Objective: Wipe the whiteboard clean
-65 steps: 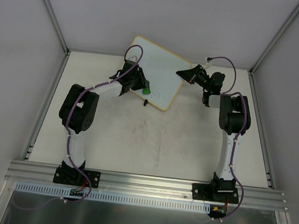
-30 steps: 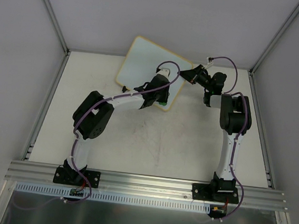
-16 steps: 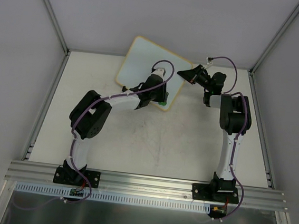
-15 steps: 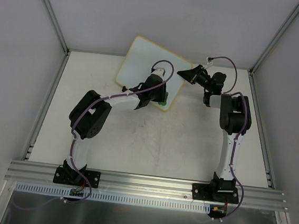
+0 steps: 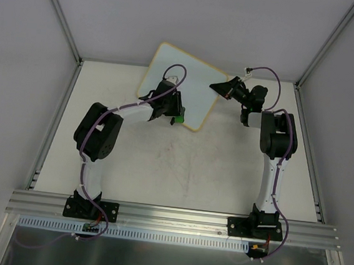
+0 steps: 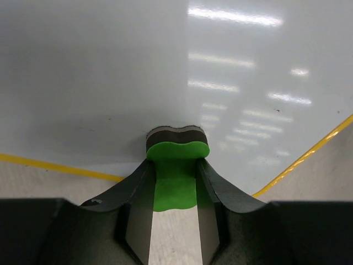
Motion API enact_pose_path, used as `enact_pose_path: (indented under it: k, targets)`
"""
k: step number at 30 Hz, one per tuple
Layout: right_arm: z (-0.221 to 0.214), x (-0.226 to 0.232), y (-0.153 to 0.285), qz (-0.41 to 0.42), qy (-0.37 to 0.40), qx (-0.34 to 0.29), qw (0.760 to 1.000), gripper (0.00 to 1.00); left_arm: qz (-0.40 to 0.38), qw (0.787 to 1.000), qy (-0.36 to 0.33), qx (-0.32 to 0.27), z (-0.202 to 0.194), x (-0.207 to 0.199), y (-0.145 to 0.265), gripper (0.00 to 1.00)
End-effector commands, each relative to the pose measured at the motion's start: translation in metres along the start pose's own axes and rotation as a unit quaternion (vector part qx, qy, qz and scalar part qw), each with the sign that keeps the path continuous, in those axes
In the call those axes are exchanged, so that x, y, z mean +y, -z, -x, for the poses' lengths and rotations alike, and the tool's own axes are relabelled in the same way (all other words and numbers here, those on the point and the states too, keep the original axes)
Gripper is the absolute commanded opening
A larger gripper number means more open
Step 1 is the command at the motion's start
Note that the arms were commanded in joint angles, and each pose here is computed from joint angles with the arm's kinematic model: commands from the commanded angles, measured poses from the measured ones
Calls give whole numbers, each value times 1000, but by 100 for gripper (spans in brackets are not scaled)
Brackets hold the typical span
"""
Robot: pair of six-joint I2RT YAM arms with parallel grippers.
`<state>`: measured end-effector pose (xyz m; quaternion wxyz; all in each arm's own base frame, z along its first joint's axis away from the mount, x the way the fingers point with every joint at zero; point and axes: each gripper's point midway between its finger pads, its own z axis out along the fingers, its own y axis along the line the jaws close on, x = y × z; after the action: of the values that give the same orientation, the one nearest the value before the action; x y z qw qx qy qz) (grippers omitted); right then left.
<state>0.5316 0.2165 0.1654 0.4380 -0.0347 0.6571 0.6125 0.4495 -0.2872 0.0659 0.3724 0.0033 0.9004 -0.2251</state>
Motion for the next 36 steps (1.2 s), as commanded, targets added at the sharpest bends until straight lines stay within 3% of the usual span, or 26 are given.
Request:
enact_pose_path:
  k: [1,10,15,22,29,36]
  targets:
    - [22,73,-6,108,77,-12,991,0,156,985,8,74,-37,88,-5,0]
    - [21,73,-6,109,76,-11,991,0,200,974,76,76,-29,120,1,0]
    - [22,72,-6,108,75,-12,991,0,183,975,107,72,-21,115,1,0]
    - [21,74,-6,110,75,-12,991,0,195,967,162,9,19,110,6,0]
    - [22,75,-6,111,76,-14,991,0,213,945,245,-41,53,132,10,0]
    - [22,75,-6,111,76,-14,991,0,156,947,278,-31,68,129,0,0]
